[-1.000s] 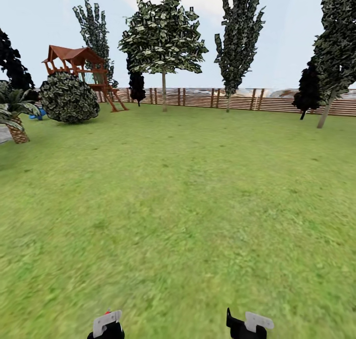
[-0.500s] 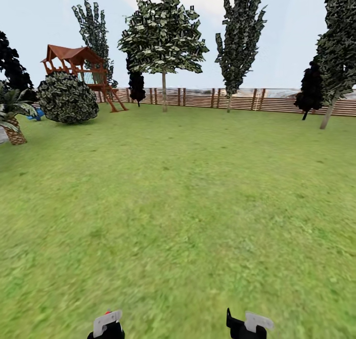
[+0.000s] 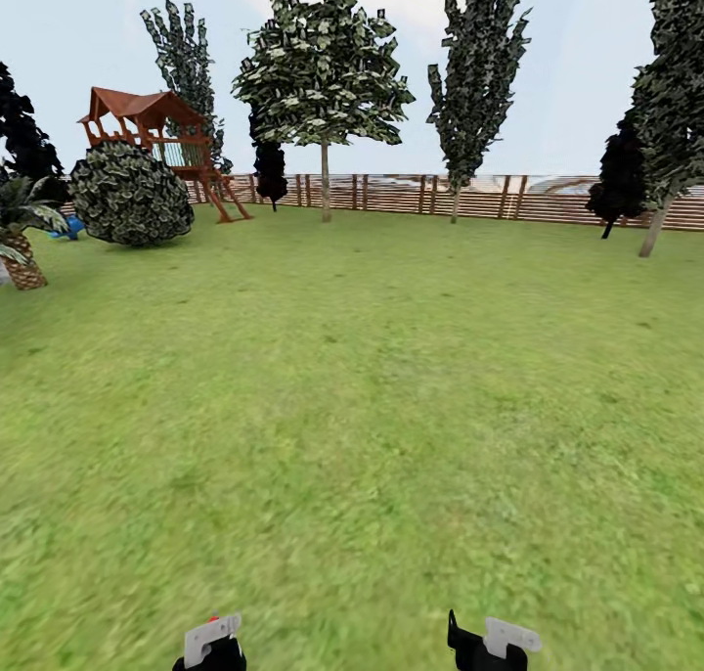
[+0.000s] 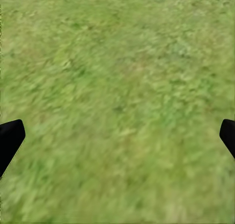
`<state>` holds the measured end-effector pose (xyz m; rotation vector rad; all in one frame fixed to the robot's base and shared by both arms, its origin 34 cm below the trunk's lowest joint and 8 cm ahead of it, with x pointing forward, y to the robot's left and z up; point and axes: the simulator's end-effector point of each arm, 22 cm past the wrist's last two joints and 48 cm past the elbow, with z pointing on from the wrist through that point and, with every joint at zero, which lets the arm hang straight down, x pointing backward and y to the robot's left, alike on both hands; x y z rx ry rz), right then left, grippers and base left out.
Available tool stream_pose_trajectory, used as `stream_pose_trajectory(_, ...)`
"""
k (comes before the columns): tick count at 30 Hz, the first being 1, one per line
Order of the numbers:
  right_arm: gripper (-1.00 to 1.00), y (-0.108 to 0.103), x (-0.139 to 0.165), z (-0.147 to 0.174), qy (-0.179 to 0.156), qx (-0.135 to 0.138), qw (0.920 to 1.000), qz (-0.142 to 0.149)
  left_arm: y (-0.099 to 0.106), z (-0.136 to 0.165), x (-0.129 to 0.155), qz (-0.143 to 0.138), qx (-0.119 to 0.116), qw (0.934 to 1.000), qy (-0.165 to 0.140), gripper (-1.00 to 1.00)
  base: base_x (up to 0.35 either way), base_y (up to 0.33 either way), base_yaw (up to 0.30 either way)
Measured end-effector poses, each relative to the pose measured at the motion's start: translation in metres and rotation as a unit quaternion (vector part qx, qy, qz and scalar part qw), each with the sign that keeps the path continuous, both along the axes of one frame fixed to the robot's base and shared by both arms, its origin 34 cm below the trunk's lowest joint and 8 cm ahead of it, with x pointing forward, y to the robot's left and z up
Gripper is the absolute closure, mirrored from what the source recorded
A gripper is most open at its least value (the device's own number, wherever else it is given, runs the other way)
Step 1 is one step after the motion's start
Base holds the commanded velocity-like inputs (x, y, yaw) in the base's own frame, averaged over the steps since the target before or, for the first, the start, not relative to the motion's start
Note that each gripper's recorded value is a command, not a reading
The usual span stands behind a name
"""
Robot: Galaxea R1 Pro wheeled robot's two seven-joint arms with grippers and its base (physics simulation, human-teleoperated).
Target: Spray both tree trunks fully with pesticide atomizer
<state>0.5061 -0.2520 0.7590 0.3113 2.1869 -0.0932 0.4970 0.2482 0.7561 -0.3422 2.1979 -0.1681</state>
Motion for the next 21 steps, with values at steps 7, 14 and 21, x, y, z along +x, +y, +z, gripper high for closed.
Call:
stream_pose_trajectory(7,-1.0,-0.0001,0.0,0.0,0.0,0.0,1.0,0.0,-0.0001,0.0002,0.0001,0.0,0.0,1.0,0.0,1.0,0.339,0.075,0.0)
stream_pose_trajectory(14,-1.0,0.0,0.0,0.0,0.0,0.0,1.0,0.0,-0.0001,0.0003,0.0003,0.0,0.0,1.0,0.0,1.0,0.339,0.08,0.0)
stream_pose_trajectory(21,-1.0,0.0,0.0,0.0,0.0,0.0,1.0,0.0,0.0002,0.0,0.0,0.0,0.0,1.0,0.0,1.0,0.339,0.088,0.0)
